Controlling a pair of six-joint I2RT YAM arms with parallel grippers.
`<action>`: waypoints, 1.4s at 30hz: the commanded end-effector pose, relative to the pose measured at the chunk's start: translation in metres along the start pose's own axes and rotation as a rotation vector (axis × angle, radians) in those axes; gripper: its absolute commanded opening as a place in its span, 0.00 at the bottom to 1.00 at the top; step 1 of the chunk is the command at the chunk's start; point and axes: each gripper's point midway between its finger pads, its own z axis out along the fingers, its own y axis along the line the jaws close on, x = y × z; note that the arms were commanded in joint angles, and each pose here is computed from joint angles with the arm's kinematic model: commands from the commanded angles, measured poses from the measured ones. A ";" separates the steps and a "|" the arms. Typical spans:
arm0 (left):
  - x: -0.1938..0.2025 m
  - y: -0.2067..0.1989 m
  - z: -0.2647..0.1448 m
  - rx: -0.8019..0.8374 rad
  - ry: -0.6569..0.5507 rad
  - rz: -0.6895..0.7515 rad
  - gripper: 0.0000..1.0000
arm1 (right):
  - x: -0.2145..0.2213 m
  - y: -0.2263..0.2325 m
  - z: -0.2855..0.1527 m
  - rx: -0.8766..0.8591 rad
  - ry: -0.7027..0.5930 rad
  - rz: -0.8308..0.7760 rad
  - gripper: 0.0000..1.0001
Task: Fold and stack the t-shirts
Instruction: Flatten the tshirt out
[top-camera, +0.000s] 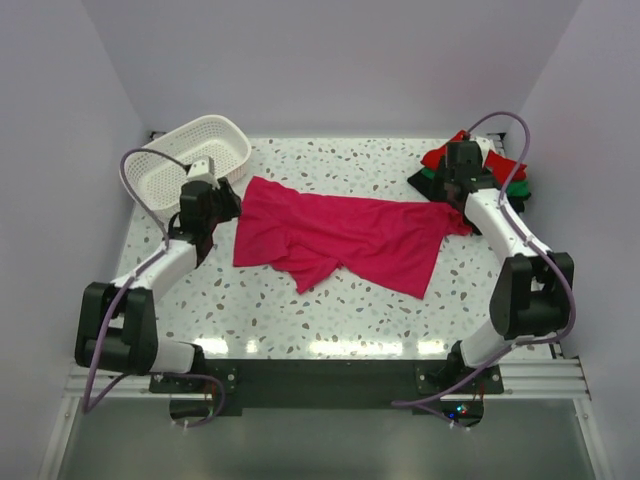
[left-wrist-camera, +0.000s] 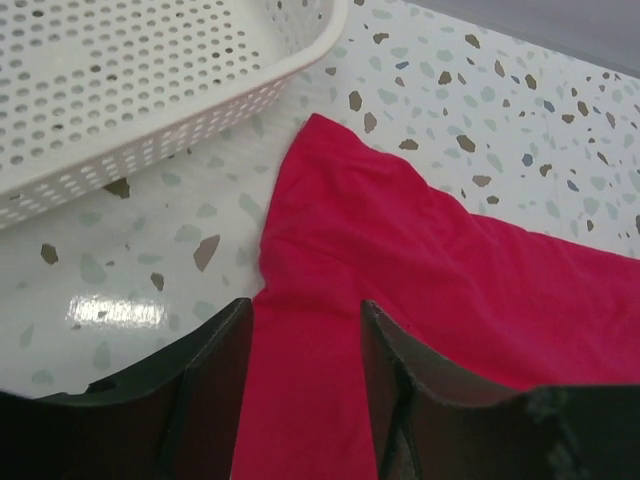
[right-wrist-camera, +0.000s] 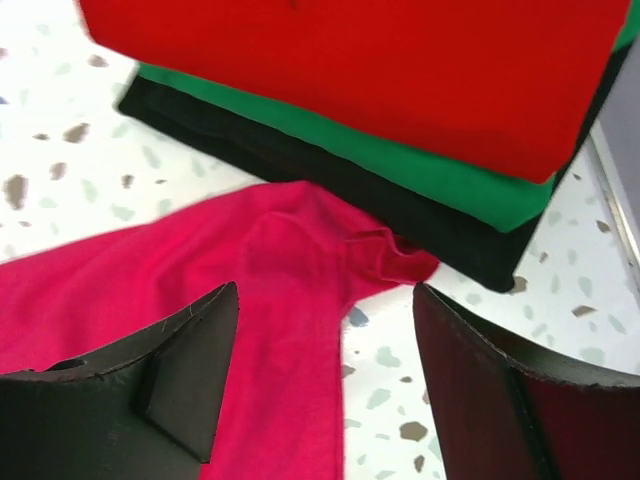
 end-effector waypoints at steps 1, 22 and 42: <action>0.026 0.011 -0.018 -0.057 0.026 -0.020 0.50 | -0.030 0.024 -0.025 -0.164 -0.102 0.080 0.74; 0.140 0.047 -0.050 -0.243 0.315 -0.014 0.30 | -0.021 0.035 -0.046 -0.296 -0.100 0.085 0.75; 0.145 0.032 -0.046 -0.144 0.339 -0.009 0.00 | -0.014 0.053 -0.065 -0.402 -0.082 0.071 0.75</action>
